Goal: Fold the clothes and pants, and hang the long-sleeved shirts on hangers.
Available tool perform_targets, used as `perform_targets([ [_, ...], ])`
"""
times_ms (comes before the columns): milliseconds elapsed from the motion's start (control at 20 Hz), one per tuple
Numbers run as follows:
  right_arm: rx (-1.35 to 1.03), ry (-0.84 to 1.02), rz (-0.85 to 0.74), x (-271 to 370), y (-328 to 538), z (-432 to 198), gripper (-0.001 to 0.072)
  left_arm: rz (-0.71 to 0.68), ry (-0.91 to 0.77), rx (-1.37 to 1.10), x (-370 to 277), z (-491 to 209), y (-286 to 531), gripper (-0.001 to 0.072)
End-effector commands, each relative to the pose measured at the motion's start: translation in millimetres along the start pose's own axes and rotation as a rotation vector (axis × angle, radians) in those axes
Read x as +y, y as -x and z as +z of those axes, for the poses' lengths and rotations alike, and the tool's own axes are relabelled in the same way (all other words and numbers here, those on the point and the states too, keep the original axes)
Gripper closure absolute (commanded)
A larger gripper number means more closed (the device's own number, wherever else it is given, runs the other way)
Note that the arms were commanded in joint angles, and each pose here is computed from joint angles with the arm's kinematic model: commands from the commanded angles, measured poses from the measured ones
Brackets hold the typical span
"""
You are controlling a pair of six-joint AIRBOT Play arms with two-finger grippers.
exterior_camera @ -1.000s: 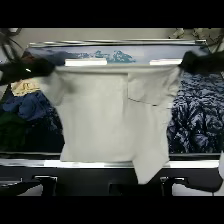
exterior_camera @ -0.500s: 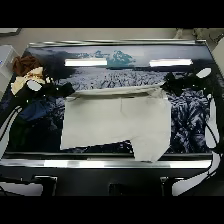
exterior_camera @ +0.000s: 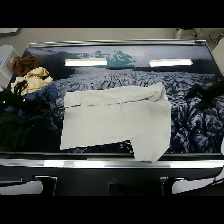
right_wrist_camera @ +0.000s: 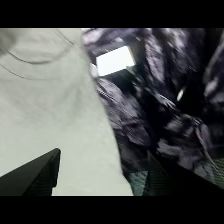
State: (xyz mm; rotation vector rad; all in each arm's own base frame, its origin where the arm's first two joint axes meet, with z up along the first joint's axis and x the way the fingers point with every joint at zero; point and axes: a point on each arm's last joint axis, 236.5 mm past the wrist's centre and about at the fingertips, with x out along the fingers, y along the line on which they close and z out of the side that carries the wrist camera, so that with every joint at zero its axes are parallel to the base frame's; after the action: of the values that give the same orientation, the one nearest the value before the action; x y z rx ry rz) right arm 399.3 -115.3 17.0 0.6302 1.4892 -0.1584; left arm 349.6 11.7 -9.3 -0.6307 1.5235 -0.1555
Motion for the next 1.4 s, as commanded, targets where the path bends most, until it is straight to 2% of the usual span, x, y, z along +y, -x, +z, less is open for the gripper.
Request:
perform_targets([
  [0,0.125,-0.018,-0.086,-34,-10,-56,0.0105,0.02,0.101,0.063,51,-79,-32,0.0205],
  [50,0.158,0.003,-0.072,-31,-20,-72,0.0103,-0.033,0.104,0.076,49,-97,-53,0.0166],
  [100,0.194,0.019,-0.063,-30,-28,-87,0.0103,-0.071,0.099,0.1,46,-113,-70,0.0175],
  [150,0.221,0.025,-0.063,-32,-34,-98,0.0104,-0.112,0.101,0.118,43,-124,-84,0.0222],
  [300,0.267,0.018,-0.066,-36,-40,-117,0.0104,-0.227,0.089,0.129,26,-137,-102,0.0224],
  [500,0.24,0.023,-0.055,-31,-34,-116,0.0105,-0.235,0.106,0.146,27,-138,-110,0.0227],
  [550,0.236,0.025,-0.055,-31,-33,-116,0.0105,-0.237,0.103,0.154,26,-139,-112,0.0271],
  [650,0.231,0.026,-0.055,-30,-31,-116,0.0105,-0.232,0.082,0.191,20,-146,-118,0.0274],
  [700,0.23,0.026,-0.054,-30,-31,-116,0.0105,-0.233,0.069,0.209,16,-149,-121,0.0296],
  [800,0.228,0.026,-0.055,-30,-32,-115,0.0105,-0.241,0.051,0.224,8,-152,-125,0.0387],
  [900,0.207,0.021,-0.056,-31,-33,-110,0.0111,-0.247,0.044,0.238,6,-155,-124,0.066],
  [950,0.194,0.012,-0.056,-31,-34,-108,0.0131,-0.263,0.019,0.258,3,-160,-122,0.0686],
  [1150,0.195,0.002,-0.033,-36,-69,-112,0.0144,-0.269,0.012,0.253,5,-160,-119,0.0686],
  [1350,0.224,0.0,0.152,-8,-117,-108,0.0145,-0.276,0.022,0.252,6,-159,-117,0.0685],
])
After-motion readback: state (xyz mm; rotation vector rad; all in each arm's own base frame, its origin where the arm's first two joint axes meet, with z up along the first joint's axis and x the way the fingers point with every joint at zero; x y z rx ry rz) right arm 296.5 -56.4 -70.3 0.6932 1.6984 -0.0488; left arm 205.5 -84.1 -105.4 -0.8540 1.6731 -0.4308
